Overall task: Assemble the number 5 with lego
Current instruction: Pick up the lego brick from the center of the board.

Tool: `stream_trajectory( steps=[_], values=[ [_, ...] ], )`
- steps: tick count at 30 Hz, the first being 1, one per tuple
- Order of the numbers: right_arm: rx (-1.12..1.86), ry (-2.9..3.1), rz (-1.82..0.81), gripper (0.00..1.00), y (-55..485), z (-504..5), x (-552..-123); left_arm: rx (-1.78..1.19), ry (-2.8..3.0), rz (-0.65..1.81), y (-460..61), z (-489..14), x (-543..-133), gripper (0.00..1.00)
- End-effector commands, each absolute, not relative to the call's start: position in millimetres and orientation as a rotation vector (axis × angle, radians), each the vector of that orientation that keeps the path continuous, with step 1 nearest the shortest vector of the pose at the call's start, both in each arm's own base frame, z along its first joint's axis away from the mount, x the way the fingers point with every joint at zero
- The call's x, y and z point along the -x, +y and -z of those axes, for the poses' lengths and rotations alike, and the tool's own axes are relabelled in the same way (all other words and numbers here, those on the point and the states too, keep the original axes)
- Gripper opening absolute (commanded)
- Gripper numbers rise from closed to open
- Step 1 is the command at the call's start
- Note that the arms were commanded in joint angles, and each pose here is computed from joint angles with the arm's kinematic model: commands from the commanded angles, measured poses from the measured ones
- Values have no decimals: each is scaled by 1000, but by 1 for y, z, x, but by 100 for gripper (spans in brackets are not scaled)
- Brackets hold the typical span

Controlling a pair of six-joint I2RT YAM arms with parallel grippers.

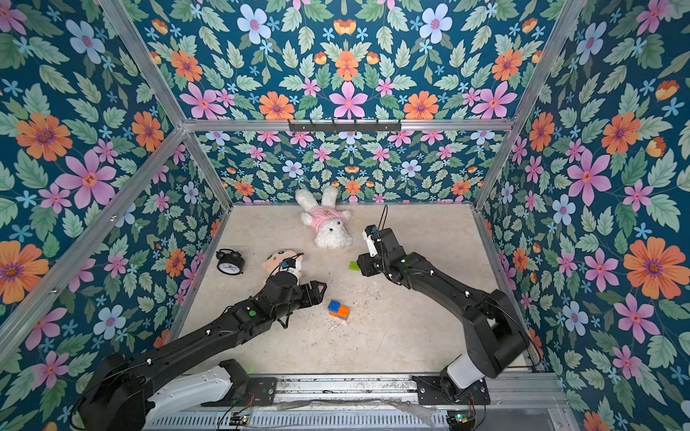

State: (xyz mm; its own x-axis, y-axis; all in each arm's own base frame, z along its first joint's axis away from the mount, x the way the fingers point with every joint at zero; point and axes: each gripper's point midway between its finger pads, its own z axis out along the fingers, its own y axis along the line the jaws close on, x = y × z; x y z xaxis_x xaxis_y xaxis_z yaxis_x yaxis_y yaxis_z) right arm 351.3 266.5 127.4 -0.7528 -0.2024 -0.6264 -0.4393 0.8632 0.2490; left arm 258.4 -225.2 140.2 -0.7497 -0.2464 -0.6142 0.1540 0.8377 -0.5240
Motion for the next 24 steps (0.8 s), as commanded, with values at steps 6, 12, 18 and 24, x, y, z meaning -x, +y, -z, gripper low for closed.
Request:
stream_trajectory(
  steps=[6, 12, 18, 24],
  values=[
    [663, 2607, -246, 57, 267, -58, -382, 13, 2321, 734, -244, -141, -278, 91],
    [893, 2581, -196, 63, 281, -44, -396, 40, 2328, 730, -246, -136, -285, 94],
    [1048, 2605, -221, 65, 291, -32, -393, 57, 2337, 728, -242, -130, -284, 94],
    [1118, 2604, -205, 65, 290, -23, -391, 59, 2335, 728, -240, -129, -282, 94]
  ],
)
